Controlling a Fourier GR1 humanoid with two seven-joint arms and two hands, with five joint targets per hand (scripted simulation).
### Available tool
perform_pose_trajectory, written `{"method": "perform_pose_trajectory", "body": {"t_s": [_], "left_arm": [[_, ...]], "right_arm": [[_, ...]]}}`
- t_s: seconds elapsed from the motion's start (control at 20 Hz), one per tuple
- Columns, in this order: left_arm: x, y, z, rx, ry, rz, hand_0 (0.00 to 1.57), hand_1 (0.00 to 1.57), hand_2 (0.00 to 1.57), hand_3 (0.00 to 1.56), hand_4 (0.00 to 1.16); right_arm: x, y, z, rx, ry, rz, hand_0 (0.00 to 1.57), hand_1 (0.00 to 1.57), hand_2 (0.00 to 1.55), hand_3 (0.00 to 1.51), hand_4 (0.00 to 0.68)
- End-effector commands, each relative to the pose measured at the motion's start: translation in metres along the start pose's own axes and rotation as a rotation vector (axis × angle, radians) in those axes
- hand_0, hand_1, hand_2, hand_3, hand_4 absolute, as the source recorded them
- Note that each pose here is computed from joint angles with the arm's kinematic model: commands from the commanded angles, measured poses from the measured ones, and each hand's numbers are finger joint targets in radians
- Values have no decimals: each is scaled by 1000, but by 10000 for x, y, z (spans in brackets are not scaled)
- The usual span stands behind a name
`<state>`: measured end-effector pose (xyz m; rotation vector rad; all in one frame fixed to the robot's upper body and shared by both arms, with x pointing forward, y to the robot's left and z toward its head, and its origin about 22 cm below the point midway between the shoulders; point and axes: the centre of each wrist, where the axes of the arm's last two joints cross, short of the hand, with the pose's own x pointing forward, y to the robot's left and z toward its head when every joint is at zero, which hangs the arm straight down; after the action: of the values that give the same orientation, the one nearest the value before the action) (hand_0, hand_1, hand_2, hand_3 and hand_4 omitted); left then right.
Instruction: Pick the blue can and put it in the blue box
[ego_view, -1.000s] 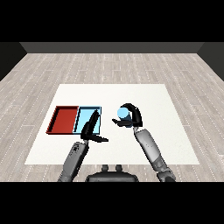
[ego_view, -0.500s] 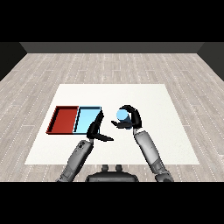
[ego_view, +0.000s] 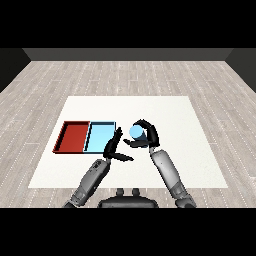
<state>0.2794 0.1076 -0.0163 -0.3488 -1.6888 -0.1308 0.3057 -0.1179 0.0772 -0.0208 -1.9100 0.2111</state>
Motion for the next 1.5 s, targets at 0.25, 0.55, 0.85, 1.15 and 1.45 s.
{"method": "perform_pose_trajectory", "body": {"t_s": [0.25,0.55,0.85,1.15,1.45], "left_arm": [[-146,-156,169,16,4,-7,0,0,0,0,0],[33,-49,-38,-16,16,-3,0,0,0,0,0],[-33,-59,-178,0,7,11,0,0,0,0,0],[-41,-153,-128,-36,-28,41,0,0,0,0,0],[-8,-116,-308,-32,16,19,0,0,0,0,193]], "right_arm": [[24,245,104,35,-24,-9,1469,1469,1457,1394,611],[-37,582,20,62,-42,9,1476,1476,1466,1406,610],[73,350,-15,43,-31,-75,1459,1459,1450,1387,628],[67,515,45,40,-5,-120,1461,1461,1455,1388,589],[47,466,19,35,-5,-199,1463,1463,1453,1384,597]]}}
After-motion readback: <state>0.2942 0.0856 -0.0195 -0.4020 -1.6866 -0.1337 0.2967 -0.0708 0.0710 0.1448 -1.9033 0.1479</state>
